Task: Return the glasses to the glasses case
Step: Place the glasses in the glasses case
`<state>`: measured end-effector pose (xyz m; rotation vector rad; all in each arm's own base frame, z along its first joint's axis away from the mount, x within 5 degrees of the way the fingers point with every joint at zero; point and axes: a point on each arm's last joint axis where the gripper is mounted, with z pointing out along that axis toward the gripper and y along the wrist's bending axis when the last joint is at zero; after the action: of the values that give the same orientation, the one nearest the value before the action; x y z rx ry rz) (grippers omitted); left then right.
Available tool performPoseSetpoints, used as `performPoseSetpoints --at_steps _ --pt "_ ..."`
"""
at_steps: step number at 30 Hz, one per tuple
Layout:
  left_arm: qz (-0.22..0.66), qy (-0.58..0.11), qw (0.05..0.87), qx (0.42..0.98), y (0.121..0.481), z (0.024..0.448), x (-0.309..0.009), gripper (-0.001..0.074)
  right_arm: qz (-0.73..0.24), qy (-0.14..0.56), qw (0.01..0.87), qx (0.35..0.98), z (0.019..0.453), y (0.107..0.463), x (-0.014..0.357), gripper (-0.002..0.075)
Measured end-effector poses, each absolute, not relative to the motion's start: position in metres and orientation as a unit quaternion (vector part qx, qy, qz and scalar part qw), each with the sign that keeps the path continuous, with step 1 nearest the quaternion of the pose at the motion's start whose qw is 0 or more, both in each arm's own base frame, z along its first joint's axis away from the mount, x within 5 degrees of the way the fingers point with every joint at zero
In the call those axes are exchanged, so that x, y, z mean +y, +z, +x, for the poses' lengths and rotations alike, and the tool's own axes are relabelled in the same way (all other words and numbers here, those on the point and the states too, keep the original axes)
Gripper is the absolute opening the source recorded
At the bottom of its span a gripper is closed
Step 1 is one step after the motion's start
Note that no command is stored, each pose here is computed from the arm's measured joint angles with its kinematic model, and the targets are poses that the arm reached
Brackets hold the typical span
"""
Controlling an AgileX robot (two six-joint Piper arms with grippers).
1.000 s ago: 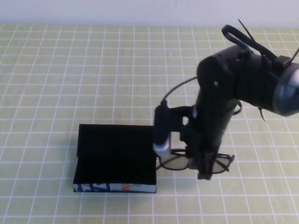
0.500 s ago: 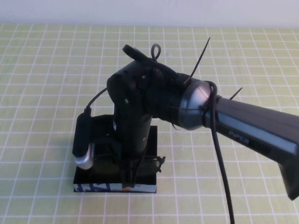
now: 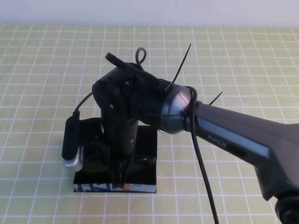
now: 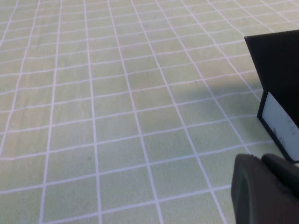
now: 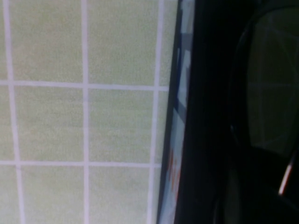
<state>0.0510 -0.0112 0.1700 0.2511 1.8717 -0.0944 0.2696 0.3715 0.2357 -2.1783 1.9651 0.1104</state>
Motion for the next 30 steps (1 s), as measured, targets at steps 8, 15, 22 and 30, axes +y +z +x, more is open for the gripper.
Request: performPoseSetpoints --at_steps 8,15,22,30 --pt "0.108 -0.040 0.585 0.803 0.170 0.051 -0.011 -0.0004 -0.738 0.034 0.090 0.668 0.272 0.224 0.373 0.0067" --pt "0.108 -0.040 0.585 0.803 0.170 0.051 -0.011 -0.0004 -0.731 0.033 0.082 0.677 0.275 0.217 0.373 0.0067" --pt "0.108 -0.040 0.585 0.803 0.170 0.051 -0.011 -0.0004 -0.730 0.033 0.082 0.678 0.275 0.217 0.373 0.0067" --pt "0.108 -0.040 0.585 0.803 0.170 0.051 -0.011 -0.0004 -0.728 0.038 0.075 0.680 0.276 0.210 0.374 0.0066"
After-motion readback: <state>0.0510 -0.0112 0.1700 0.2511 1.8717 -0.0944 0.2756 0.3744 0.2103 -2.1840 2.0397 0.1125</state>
